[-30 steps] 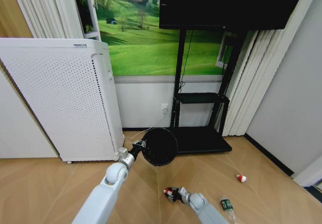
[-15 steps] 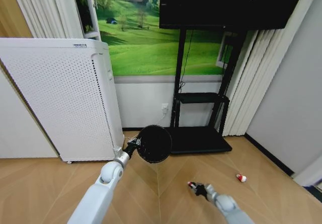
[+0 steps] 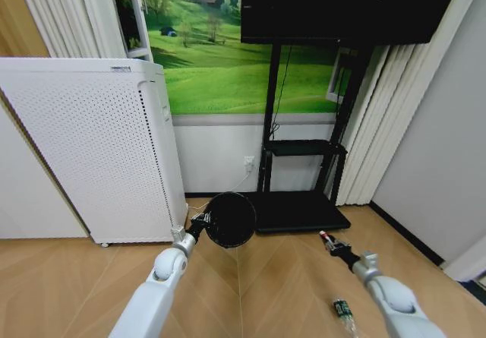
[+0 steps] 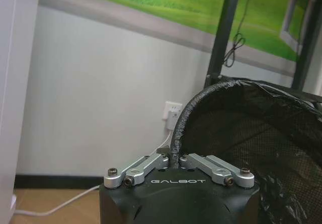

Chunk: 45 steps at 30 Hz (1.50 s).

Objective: Pick up the trash bin and place the garbage on the floor into it.

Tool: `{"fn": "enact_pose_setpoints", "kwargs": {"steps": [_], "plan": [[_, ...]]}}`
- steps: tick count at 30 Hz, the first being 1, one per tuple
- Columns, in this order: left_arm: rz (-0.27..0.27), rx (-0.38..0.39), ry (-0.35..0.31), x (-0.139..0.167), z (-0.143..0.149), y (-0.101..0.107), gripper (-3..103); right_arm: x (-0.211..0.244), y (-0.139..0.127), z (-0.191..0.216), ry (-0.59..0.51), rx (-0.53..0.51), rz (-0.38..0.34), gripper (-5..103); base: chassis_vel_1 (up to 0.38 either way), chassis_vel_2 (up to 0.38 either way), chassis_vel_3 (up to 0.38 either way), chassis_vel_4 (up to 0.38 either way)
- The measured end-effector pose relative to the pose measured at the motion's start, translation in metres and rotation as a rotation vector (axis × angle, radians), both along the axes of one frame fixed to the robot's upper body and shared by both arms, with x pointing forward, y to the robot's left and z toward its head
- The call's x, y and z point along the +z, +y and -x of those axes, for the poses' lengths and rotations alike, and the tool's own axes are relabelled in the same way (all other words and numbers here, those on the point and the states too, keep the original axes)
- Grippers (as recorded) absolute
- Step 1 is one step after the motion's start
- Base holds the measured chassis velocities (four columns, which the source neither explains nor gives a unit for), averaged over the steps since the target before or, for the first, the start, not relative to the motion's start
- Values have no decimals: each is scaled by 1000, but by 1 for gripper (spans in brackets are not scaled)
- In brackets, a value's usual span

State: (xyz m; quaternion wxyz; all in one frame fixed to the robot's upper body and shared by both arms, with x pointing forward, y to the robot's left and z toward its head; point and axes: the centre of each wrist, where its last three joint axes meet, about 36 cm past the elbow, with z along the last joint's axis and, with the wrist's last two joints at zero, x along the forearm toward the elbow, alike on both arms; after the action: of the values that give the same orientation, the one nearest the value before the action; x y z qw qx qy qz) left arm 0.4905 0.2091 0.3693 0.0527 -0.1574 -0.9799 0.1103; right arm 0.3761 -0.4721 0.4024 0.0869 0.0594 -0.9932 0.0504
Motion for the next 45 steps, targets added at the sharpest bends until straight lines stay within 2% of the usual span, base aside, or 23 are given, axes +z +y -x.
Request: {"fn": "enact_pose_setpoints", "kwargs": {"steps": [2,3,6,7,10,11,12,13,14,16,19,26,28,32,33,37,39,40,43,44,45], "plan": [[53,16,59,-10,-4,-17,4,25,22,14,-45,42,-37,20,0,0,0,0],[53,16,59,-10,-4,-17,4,25,22,14,-45,42,-37,20,0,0,0,0],[154,12,162,-15,-9,-61,4,34,60,24,-44,73,-74,20,0,0,0,0],[154,12,162,-15,-9,-61,4,34,60,24,-44,73,-74,20,0,0,0,0],[182,-14,216,-18,-12,-103,4,32,88,22,-34,108,-92,20,0,0,0,0],[182,-14,216,-18,-12,-103,4,32,88,22,-34,108,-92,20,0,0,0,0],[186,-16,236,-19,-11,-119,4,33,95,20,-32,125,-93,20,0,0,0,0],[185,-20,251,-20,-9,-131,4,34,99,17,-33,137,-91,20,0,0,0,0],[185,-20,251,-20,-9,-131,4,34,99,17,-33,137,-91,20,0,0,0,0],[167,-36,272,-26,-4,-150,4,40,104,12,-42,159,-85,20,0,0,0,0],[151,-49,287,-33,-1,-160,4,45,107,11,-45,181,-84,20,0,0,0,0],[136,-60,295,-38,0,-168,4,48,112,9,-46,207,-83,20,0,0,0,0],[117,-67,300,-38,2,-180,4,45,123,6,-32,253,-81,20,0,0,0,0],[105,-69,300,-36,3,-187,4,39,133,3,-11,292,-68,20,0,0,0,0],[98,-68,301,-33,3,-191,4,29,143,-1,11,320,-49,20,0,0,0,0],[80,-52,312,-32,5,-198,4,10,163,-23,28,282,-39,28,0,0,0,0],[69,-42,319,-33,6,-198,4,10,160,-29,16,273,-31,40,0,0,0,0],[69,-42,319,-33,6,-198,4,10,160,-29,16,273,-31,40,0,0,0,0],[36,-23,314,-34,6,-195,4,13,152,-32,3,267,-24,56,0,0,0,0],[36,-23,314,-34,6,-195,4,13,152,-32,3,267,-24,56,0,0,0,0],[16,-17,306,-35,6,-195,4,14,149,-31,1,264,-27,61,0,0,0,0]]}}
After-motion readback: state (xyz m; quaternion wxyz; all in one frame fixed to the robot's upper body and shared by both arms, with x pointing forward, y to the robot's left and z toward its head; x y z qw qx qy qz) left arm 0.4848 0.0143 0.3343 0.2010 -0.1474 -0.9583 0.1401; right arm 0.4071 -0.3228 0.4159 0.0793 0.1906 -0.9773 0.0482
